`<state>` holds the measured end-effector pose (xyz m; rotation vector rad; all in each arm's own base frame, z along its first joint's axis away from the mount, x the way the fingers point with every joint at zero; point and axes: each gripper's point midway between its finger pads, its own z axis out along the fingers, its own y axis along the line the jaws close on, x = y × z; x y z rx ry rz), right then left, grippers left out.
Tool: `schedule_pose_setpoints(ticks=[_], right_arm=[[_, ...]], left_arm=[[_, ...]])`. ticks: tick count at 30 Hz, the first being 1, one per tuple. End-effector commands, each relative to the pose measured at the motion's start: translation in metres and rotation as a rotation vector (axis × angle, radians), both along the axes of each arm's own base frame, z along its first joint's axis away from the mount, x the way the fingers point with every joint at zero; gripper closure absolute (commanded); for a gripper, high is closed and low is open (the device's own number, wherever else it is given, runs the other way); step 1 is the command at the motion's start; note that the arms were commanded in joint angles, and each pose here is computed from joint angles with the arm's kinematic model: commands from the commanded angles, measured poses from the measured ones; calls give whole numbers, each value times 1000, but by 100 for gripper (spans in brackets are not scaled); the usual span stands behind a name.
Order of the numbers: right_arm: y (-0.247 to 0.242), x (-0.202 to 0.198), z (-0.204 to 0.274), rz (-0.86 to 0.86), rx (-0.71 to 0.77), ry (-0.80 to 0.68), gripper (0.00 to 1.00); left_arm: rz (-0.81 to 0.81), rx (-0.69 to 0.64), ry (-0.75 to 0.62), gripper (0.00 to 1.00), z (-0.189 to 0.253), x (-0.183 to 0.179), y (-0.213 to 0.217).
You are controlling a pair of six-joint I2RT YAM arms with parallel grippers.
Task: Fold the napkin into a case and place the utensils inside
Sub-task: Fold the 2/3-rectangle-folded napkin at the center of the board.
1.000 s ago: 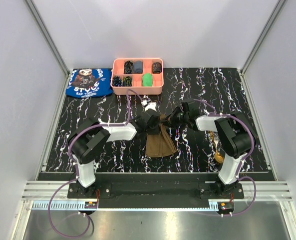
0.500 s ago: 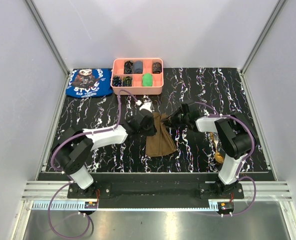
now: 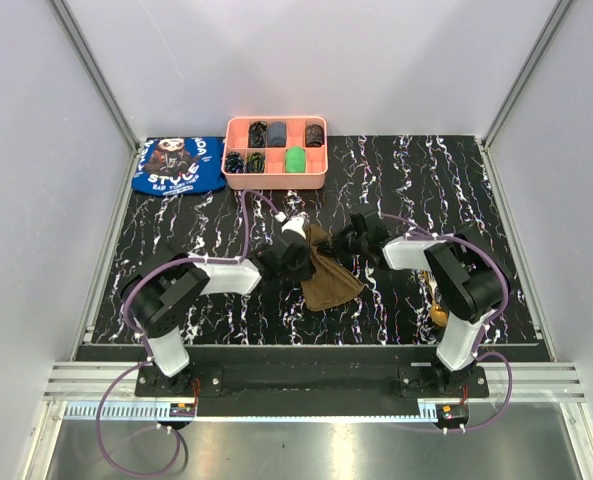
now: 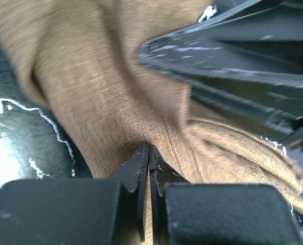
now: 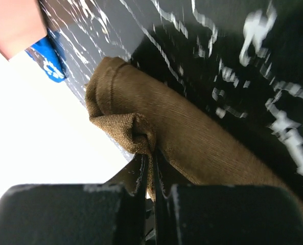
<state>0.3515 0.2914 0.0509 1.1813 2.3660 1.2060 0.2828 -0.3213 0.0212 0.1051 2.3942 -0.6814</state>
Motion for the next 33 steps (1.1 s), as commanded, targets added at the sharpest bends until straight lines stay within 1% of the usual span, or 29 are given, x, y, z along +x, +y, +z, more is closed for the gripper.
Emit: schedule_pose_setpoints(ticks=[1, 3, 4, 7, 8, 10, 13, 15, 16, 19, 22, 25, 29, 33], right_arm=[[11, 3, 7, -167, 94, 45, 100], [5, -1, -6, -238, 97, 80, 100], [11, -1, -5, -274, 141, 94, 100], [12, -3, -10, -355, 167, 124, 100], [9, -2, -13, -398, 160, 110, 100], [5, -3, -15, -450, 194, 100, 100], [4, -4, -14, -447, 216, 81, 100], [1, -9, -19, -432, 187, 77, 100], [1, -11, -18, -424, 183, 76, 100], [-6, -15, -21, -440, 178, 81, 100], [-11, -15, -20, -465, 187, 71, 100], [-8, -12, -16, -457, 182, 61, 100], [-8, -10, -14, -465, 192, 65, 100], [-10, -9, -7, -483, 184, 56, 100]], left_arm=[[-45, -16, -14, 97, -16, -11, -1], [-41, -29, -35, 97, -15, -11, 2], [-43, -31, -40, 97, -15, -11, 2], [-45, -33, -42, 96, -14, -10, 1], [-43, -32, -44, 96, -11, -10, 2], [-28, -27, -42, 96, -8, -11, 6], [-19, -11, -49, 93, 5, -12, 16], [-21, -16, -65, 91, 22, -15, 22], [-17, -39, -87, 91, 38, -14, 23], [8, -39, -91, 89, 58, -15, 35], [75, 21, -39, 89, 48, -12, 53], [54, 22, -38, 92, 33, -3, 45], [19, 0, -34, 93, 18, 3, 32], [13, 20, -29, 94, 4, 10, 26]])
